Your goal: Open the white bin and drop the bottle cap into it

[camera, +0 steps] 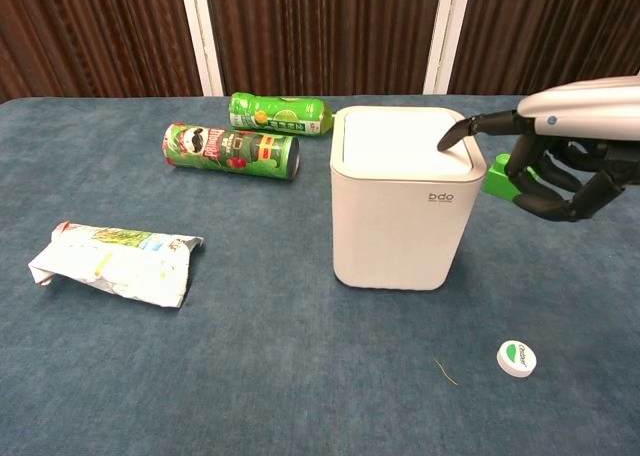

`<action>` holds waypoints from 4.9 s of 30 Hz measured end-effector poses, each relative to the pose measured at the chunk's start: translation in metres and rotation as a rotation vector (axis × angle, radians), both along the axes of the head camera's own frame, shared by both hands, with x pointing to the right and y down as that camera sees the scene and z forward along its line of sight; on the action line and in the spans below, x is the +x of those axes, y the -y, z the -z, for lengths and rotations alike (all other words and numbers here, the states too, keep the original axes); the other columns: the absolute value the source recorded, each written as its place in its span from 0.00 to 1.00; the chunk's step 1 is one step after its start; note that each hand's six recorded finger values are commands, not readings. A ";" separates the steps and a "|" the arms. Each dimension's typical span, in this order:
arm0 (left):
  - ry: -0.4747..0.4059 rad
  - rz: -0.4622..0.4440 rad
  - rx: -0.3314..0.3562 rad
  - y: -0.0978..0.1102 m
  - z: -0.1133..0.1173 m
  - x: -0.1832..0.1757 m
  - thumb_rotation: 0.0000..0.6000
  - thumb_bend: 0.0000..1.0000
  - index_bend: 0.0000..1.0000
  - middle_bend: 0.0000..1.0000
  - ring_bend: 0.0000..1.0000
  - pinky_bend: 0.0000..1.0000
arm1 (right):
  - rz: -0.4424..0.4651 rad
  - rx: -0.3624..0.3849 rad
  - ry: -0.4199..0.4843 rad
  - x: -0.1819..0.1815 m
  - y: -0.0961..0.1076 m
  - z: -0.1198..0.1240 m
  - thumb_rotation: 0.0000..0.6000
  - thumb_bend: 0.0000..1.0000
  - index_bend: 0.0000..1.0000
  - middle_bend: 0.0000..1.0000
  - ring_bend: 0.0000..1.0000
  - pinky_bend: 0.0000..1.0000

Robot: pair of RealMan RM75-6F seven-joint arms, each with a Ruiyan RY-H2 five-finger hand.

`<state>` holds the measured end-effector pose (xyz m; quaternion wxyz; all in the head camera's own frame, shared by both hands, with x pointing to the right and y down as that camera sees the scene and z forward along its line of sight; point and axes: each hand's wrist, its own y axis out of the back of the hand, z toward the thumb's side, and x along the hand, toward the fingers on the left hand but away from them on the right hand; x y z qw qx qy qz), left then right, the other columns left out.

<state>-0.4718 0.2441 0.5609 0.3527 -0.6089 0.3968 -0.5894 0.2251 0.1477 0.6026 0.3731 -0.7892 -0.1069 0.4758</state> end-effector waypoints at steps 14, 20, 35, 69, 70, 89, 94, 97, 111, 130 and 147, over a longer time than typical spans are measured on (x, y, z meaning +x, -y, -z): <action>-0.001 -0.001 -0.005 0.000 -0.001 0.000 1.00 0.45 0.29 0.21 0.21 0.34 | -0.019 -0.022 -0.011 0.004 0.000 -0.004 1.00 0.59 0.24 0.82 0.77 0.93; 0.001 -0.003 -0.005 0.000 -0.001 0.001 1.00 0.45 0.29 0.21 0.21 0.34 | -0.030 -0.017 -0.001 0.006 0.002 -0.002 1.00 0.59 0.24 0.82 0.77 0.93; 0.006 -0.006 -0.013 -0.001 -0.003 0.002 1.00 0.45 0.29 0.21 0.21 0.34 | -0.157 0.223 0.088 0.046 0.009 0.049 1.00 0.59 0.24 0.82 0.77 0.93; -0.005 -0.004 -0.003 0.000 0.000 0.002 1.00 0.45 0.29 0.21 0.21 0.34 | 0.067 -0.064 -0.055 0.059 -0.083 -0.049 1.00 0.36 0.45 0.87 0.85 0.99; -0.005 -0.003 -0.003 0.000 0.000 0.001 1.00 0.45 0.29 0.21 0.21 0.34 | 0.071 -0.069 -0.055 0.057 -0.083 -0.052 1.00 0.36 0.45 0.87 0.85 0.99; -0.017 0.008 0.002 0.001 0.002 -0.001 1.00 0.45 0.29 0.21 0.21 0.34 | 0.102 -0.115 -0.051 0.028 -0.085 -0.089 1.00 0.36 0.46 0.90 0.88 1.00; -0.017 0.007 0.002 0.001 0.002 -0.001 1.00 0.45 0.29 0.21 0.21 0.34 | 0.104 -0.126 -0.046 0.022 -0.086 -0.093 1.00 0.36 0.47 0.90 0.88 1.00; -0.018 0.006 0.002 0.001 0.002 -0.001 1.00 0.45 0.29 0.21 0.21 0.34 | 0.102 -0.128 -0.037 0.019 -0.086 -0.095 1.00 0.36 0.48 0.90 0.89 1.00; -0.020 0.008 0.004 0.001 0.003 -0.002 1.00 0.45 0.29 0.21 0.21 0.34 | 0.085 -0.113 -0.040 0.023 -0.085 -0.099 1.00 0.36 0.68 0.92 0.90 1.00; -0.014 0.000 -0.011 0.000 -0.001 0.001 1.00 0.45 0.29 0.21 0.22 0.34 | -0.008 0.080 0.084 0.027 -0.051 -0.001 1.00 0.36 0.72 0.92 0.90 1.00; -0.013 0.001 -0.018 0.000 -0.002 0.001 1.00 0.45 0.29 0.21 0.22 0.34 | -0.057 0.175 0.097 -0.020 0.022 0.030 1.00 0.36 0.72 0.92 0.90 1.00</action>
